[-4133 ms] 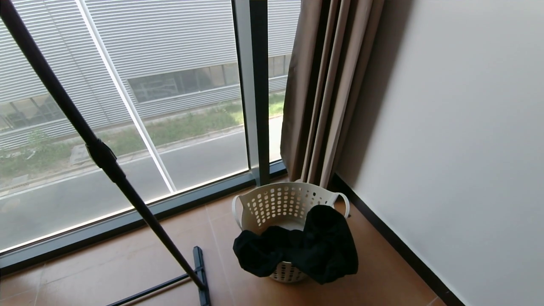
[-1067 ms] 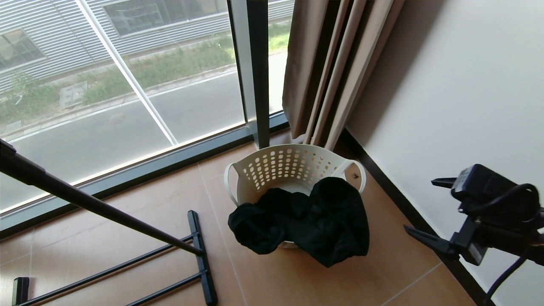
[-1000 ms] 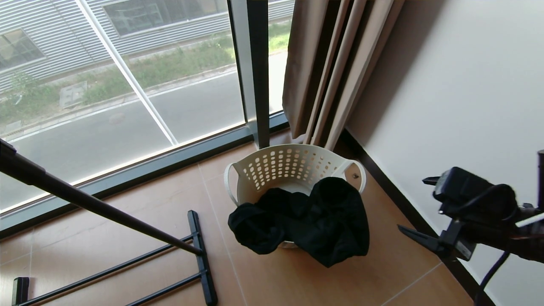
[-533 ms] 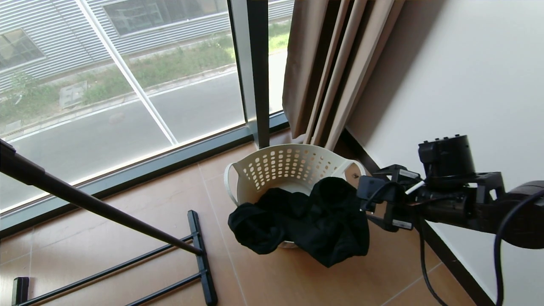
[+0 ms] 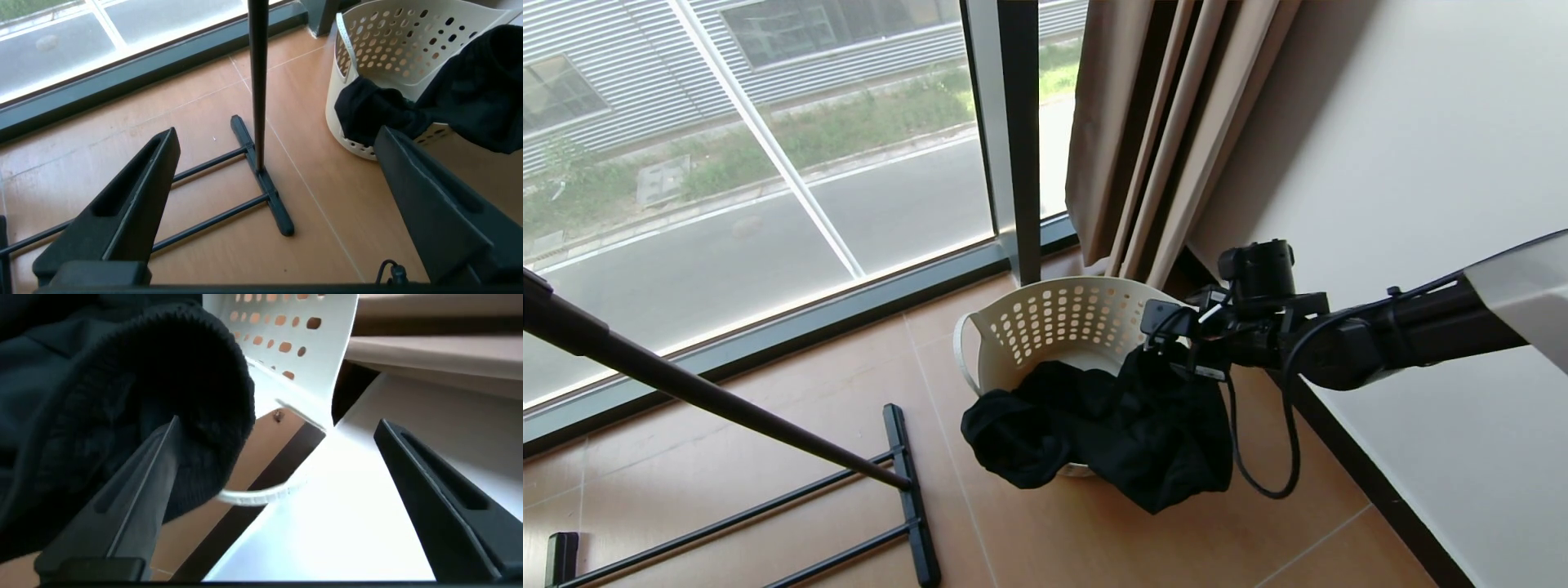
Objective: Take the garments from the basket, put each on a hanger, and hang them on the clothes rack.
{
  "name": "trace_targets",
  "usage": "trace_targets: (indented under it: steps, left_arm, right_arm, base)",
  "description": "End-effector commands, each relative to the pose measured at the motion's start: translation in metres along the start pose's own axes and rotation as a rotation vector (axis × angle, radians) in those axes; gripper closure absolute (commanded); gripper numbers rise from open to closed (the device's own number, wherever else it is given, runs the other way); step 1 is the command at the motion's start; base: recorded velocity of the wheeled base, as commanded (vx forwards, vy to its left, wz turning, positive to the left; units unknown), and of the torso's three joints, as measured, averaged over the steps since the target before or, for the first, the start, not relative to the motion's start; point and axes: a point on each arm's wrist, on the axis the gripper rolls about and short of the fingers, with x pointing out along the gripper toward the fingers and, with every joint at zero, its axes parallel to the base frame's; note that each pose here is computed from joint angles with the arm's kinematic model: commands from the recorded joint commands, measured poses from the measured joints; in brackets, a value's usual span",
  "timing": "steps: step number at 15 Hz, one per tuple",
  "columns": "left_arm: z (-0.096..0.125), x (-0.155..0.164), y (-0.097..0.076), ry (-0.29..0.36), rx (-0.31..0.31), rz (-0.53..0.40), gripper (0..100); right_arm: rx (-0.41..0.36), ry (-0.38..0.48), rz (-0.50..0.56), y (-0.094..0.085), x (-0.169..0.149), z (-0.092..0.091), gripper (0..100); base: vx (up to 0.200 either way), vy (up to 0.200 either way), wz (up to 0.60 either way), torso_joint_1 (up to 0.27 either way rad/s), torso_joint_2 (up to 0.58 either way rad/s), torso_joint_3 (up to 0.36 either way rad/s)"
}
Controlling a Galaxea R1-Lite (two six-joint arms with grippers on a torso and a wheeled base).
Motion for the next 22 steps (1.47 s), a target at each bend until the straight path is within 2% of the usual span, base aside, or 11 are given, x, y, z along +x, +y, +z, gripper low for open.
trace_targets:
  steps: [1,5,11,12,14,17,21,22]
  left_arm:
    - [0.000,0.000,0.000,0.000,0.000,0.001,0]
    - [0.000,0.000,0.000,0.000,0.000,0.001,0]
    - [0.000,0.000,0.000,0.000,0.000,0.001,0]
    - [0.000,0.000,0.000,0.002,0.000,0.001,0]
    - [0.000,0.000,0.000,0.000,0.000,0.000,0]
    - [0.000,0.000,0.000,0.000,0.000,0.001,0]
    - [0.000,0.000,0.000,0.000,0.000,0.001,0]
    - [0.000,0.000,0.000,0.000,0.000,0.001,0]
  right_arm:
    - [-0.011,0.017,0.027,0.010,0.029,0.000,0]
    - [-0.018,0.010,0.015,0.010,0.052,0.005,0]
    - [-0.026,0.015,-0.026,0.001,0.078,-0.001,0]
    - [-0.025,0.015,-0.029,0.000,0.080,-0.001,100]
    - [-0.023,0.010,-0.027,0.000,0.078,0.000,100]
    - [-0.020,-0.004,-0.044,-0.012,0.046,0.002,100]
    - [0.001,-0.036,-0.073,-0.023,-0.030,0.003,100]
    - [0.053,-0.050,-0.083,-0.023,-0.067,-0.001,100]
  base:
    - [0.000,0.000,0.00,0.000,0.00,0.000]
    - [0.000,0.000,0.00,0.000,0.00,0.000]
    - [0.000,0.000,0.00,0.000,0.00,0.000]
    - [0.000,0.000,0.00,0.000,0.00,0.000]
    - [0.000,0.000,0.00,0.000,0.00,0.000]
    - [0.000,0.000,0.00,0.000,0.00,0.000]
    - [0.000,0.000,0.00,0.000,0.00,0.000]
    - [0.000,0.000,0.00,0.000,0.00,0.000]
